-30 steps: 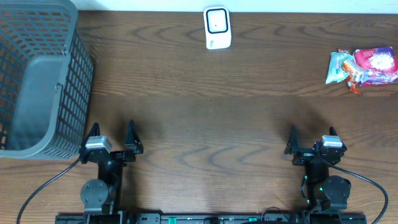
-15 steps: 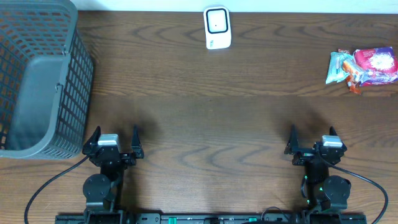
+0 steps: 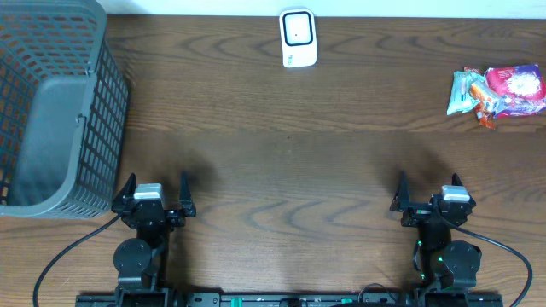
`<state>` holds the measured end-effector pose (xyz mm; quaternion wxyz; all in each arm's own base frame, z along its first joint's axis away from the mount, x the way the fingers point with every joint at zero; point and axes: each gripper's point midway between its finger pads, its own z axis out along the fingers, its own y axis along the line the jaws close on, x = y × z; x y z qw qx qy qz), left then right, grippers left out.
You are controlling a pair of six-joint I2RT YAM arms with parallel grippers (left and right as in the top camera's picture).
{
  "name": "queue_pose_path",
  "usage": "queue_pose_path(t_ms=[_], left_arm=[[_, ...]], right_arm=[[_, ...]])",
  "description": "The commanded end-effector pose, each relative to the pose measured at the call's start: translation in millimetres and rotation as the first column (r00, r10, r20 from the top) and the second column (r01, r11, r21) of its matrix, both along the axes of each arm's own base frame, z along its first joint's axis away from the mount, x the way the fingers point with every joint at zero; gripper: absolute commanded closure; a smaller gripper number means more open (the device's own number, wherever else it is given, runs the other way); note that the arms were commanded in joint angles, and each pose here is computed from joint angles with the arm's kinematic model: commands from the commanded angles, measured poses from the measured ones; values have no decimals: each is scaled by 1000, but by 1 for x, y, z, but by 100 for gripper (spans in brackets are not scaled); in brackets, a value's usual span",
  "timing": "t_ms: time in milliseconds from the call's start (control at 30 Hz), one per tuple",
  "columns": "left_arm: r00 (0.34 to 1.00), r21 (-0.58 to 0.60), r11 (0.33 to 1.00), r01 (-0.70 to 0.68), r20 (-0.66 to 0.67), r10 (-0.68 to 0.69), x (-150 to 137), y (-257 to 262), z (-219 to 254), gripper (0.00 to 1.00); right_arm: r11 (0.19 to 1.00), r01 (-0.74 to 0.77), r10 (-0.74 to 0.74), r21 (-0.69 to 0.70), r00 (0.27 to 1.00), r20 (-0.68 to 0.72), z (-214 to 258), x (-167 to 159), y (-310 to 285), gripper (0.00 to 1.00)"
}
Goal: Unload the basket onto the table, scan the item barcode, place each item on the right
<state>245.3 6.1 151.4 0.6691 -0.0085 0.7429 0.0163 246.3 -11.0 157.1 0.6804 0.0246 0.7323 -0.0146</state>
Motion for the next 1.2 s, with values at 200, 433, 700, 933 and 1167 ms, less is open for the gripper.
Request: queue_pose_path(t_ms=[200,433,700,933,1167], left_arm=[[997,-77,995,-65,-50,61,-2,9,-15,2],[997,-42,997,-59,-52,57,-2,9,-16,2],[997,-35,998,-57,-51,55,-2,9,-15,2],[998,-38,998,-47,-50,45,-2,7,-15,2],[998,-38,998,-47,-50,45,-2,7,-15,2]], right_arm=[[1000,-10,10,11,1000,2,0,0,2,1],[1000,-10,10,11,1000,2,0,0,2,1],[1000,-10,10,11,1000,2,0,0,2,1],[1000,-10,10,11,1000,2,0,0,2,1],[1000,-10,10,11,1000,1,0,0,2,1]])
